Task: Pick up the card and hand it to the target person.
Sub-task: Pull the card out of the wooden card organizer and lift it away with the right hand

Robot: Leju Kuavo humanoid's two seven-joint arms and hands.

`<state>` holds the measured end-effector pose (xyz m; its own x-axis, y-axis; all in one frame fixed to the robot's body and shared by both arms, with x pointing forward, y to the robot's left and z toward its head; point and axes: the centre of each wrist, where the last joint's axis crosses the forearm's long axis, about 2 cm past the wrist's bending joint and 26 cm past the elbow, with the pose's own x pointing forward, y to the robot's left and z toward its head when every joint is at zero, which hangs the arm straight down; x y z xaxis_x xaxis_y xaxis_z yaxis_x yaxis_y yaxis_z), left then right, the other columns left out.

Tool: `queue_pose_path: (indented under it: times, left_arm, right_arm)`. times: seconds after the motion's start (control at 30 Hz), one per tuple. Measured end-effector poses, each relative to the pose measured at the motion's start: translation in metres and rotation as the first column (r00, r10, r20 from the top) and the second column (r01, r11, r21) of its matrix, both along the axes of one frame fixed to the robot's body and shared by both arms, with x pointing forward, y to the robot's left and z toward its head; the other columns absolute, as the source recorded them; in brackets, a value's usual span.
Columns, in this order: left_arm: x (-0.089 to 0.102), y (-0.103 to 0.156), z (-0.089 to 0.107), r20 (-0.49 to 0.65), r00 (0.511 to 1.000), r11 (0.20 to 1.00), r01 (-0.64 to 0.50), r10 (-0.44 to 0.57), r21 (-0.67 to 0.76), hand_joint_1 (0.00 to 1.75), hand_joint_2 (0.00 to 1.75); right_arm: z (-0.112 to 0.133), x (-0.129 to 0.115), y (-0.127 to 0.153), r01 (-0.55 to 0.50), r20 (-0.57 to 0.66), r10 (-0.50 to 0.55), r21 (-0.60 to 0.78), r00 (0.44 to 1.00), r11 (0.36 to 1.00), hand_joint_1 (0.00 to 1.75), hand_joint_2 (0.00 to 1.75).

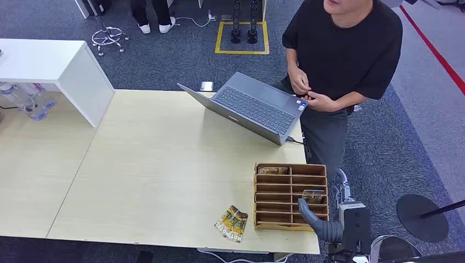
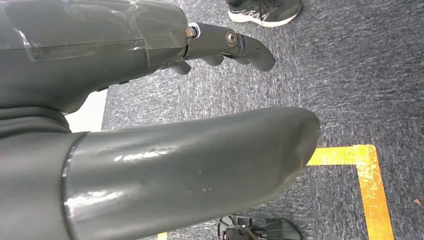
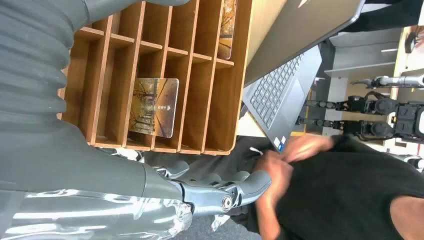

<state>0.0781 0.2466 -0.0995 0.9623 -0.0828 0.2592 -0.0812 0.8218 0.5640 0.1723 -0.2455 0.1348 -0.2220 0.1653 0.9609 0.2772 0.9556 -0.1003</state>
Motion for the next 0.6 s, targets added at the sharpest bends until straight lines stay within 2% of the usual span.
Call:
queue_pose_path:
  times: [0.33,0.6]
  left_arm:
    - [0.0000,0.0000,0.0000,-0.003,1.000,1.000,-0.002,0.002,0.000,0.00,0.00]
    - [0.0000,0.0000,0.0000,0.004,1.000,1.000,0.002,-0.002,0.002,0.00,0.00]
  right_arm:
    - [-0.0011,-0.0008,0.0029,0.030,0.008,-0.030,-0.063,1.000,0.998,0.00,1.75]
    - [-0.0006,0.0010,0.0052,0.060,0.013,-0.059,-0.058,0.998,0.997,0.00,1.75]
